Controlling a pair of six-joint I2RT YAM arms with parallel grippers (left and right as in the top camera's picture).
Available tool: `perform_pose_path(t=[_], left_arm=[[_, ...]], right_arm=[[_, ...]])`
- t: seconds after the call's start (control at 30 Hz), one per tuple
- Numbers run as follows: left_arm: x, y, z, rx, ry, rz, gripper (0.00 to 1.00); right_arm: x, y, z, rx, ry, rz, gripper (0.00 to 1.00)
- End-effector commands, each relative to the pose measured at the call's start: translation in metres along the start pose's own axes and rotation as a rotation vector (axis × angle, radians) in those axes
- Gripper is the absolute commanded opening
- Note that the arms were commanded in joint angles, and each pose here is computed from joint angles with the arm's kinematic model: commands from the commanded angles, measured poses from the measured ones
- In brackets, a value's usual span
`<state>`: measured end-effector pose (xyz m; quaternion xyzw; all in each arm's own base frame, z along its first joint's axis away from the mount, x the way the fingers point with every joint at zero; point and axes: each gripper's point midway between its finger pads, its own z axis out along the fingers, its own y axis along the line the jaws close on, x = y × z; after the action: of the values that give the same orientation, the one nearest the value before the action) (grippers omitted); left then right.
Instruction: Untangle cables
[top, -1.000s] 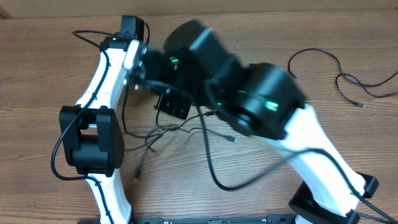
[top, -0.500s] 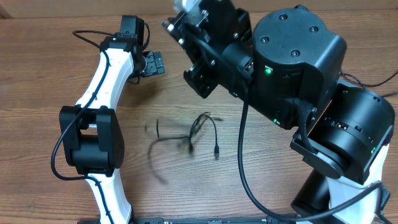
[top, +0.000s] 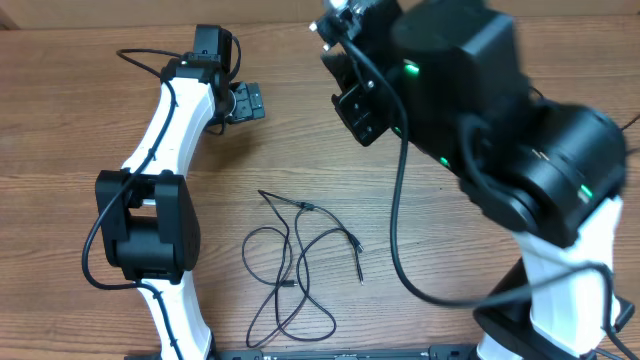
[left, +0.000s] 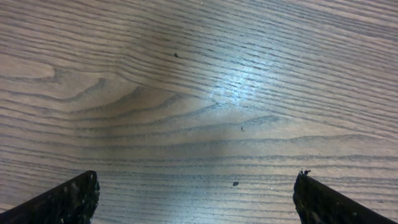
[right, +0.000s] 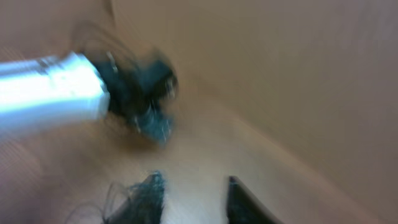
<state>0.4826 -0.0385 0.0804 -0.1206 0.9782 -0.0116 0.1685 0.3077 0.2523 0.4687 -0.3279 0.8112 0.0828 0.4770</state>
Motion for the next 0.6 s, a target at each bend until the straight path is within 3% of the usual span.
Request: perform_pose_path(t=[0.0, 0.3, 0.57], left_arm=[[0.002, 0.002, 0.007, -0.016, 0.010, 0.003, 1.00], [0.002, 0.002, 0.007, -0.016, 0.010, 0.003, 1.00], [0.002, 0.002, 0.007, -0.016, 0.010, 0.003, 0.99]], right_arm=[[0.049, -0.009, 0.028, 0.033, 0.214, 0.101, 0.48], [0.179, 0.033, 0.101, -0.118, 0.708, 0.148, 0.68], [0.251, 0.092, 0.134, -0.427, 0.846, 0.097, 0.68]])
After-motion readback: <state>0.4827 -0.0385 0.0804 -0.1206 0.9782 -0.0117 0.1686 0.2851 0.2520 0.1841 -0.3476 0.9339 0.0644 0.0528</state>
